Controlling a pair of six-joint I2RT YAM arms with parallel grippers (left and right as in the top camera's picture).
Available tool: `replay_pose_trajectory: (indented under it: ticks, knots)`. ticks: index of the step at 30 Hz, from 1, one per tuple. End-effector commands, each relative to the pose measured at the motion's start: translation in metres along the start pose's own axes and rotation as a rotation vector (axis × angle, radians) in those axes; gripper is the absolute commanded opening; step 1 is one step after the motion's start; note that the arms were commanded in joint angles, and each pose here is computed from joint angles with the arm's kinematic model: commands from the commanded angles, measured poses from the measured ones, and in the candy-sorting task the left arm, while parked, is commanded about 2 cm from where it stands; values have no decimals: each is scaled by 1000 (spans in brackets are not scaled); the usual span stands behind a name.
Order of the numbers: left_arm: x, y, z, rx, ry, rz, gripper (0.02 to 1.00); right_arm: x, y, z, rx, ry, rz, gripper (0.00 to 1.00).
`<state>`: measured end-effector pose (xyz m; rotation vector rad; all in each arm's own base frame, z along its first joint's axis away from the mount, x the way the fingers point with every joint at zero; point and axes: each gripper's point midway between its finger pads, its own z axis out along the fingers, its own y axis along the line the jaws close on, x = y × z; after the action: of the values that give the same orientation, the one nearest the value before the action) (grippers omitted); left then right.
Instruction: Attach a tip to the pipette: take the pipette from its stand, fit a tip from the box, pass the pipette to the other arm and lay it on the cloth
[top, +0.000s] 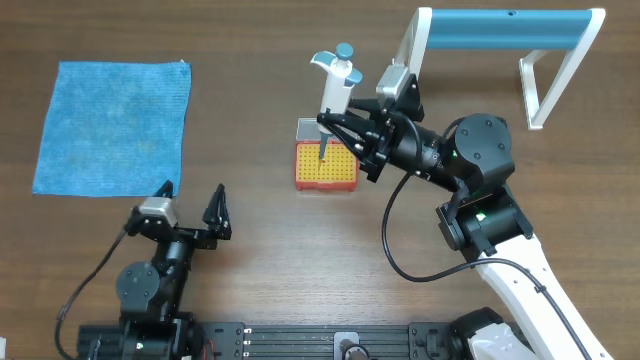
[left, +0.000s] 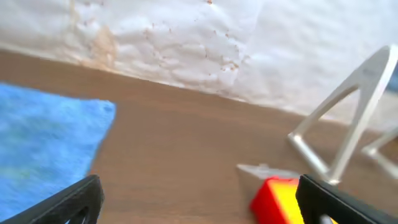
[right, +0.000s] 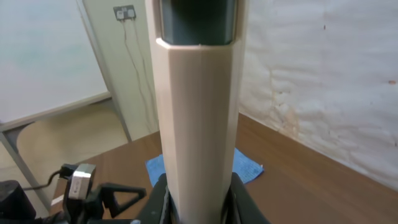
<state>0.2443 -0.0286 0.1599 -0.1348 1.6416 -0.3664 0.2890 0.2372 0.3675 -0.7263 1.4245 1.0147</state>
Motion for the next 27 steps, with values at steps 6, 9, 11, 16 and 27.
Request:
replay_pose_trajectory:
  ticks: [6,9,11,16,27]
  knots:
    - [-67,-7,-4,49,-221,-408,996,-15,12,0,-54,-35,40,75]
    - [-99,-34,11,129,-114,-339,998,-15,12,0,-56,-35,40,77]
    - [-128,-56,35,213,-25,-259,996,-14,14,0,-69,-31,39,77]
    - [-182,-146,101,788,317,-221,998,-10,28,-1,-151,-4,75,77]
    - [-194,-247,45,1465,418,48,996,3,20,6,-156,36,205,77]
